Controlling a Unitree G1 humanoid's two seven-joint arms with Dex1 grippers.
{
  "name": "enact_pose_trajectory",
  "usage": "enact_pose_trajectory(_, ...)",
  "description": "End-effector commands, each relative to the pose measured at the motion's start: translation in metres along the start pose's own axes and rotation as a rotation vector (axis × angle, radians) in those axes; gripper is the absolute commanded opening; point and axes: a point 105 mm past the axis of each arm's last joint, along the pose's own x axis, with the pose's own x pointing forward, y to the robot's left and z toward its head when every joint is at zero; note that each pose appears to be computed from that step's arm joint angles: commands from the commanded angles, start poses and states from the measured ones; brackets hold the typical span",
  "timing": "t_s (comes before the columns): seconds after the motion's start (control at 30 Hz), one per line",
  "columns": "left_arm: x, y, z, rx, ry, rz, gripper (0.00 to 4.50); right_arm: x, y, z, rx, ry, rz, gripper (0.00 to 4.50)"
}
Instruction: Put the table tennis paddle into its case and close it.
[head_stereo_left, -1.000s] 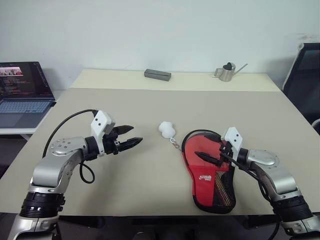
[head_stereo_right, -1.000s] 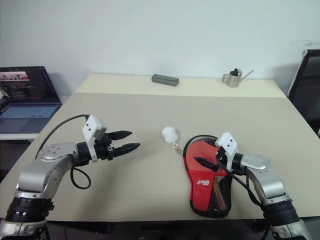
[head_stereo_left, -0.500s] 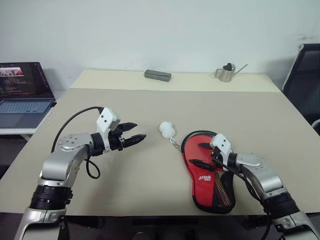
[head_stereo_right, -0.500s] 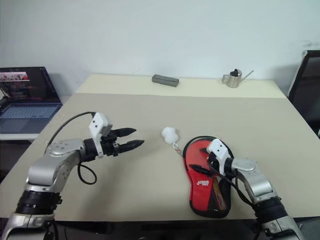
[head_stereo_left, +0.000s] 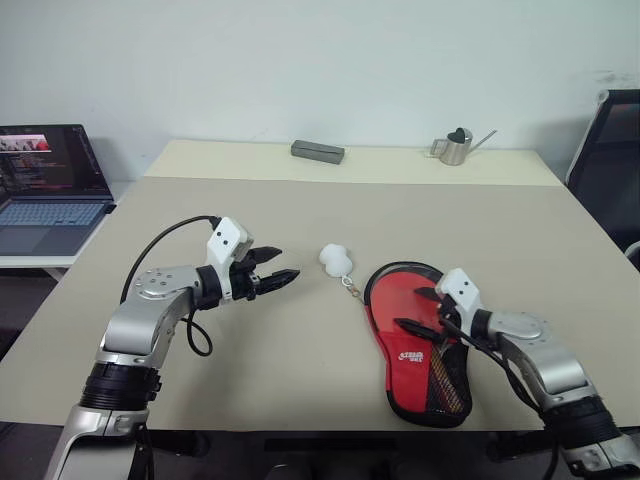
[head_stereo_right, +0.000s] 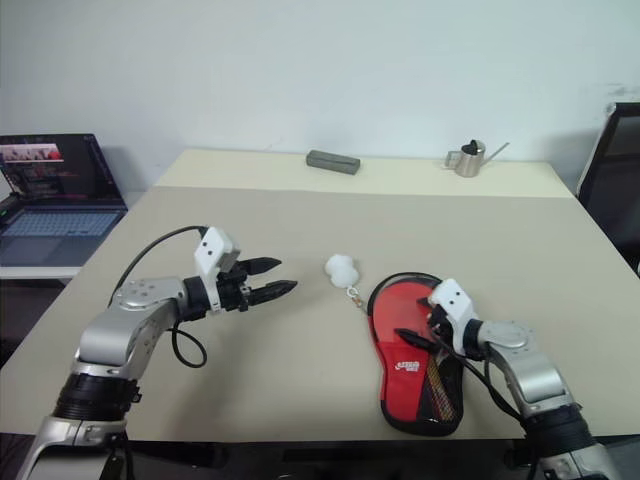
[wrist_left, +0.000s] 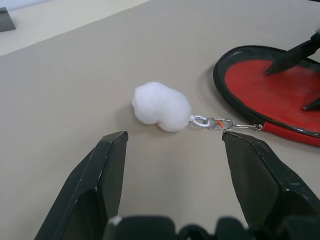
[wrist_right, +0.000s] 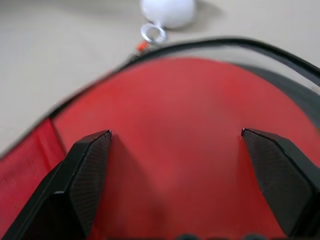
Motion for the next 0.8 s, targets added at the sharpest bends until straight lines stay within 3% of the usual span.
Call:
enact_pose_trajectory(0.03,-0.002,0.004,0.016,0.053,-0.040,0.012,3.28,-0.007,-0.001,-0.002,0.043,0.000,-0.020,4.47)
enact_pose_trajectory(0.13,-0.003,0.004,0.018,0.053,-0.049,0.011,3.28,-0.004,0.000,0.019,0.104,-0.091,-0.015,4.47)
enact_pose_trajectory(0.3,-0.004,0.005,0.022,0.058,-0.058,0.010,3.28,-0.009,-0.031,0.040,0.132,-0.173,-0.160,4.47)
enact_pose_trajectory(0.47,-0.003,0.004,0.022,0.058,-0.061,0.008,3.28,-0.018,-0.059,0.031,0.153,-0.140,-0.271,4.47)
enact_pose_trajectory(0.77,-0.002,0.001,0.022,0.056,-0.064,-0.003,3.28,-0.018,-0.064,0.012,0.209,-0.087,-0.287,4.47)
enact_pose_trajectory(0.8,-0.002,0.001,0.022,0.056,-0.064,-0.004,3.28,-0.018,-0.064,0.012,0.210,-0.087,-0.287,4.30)
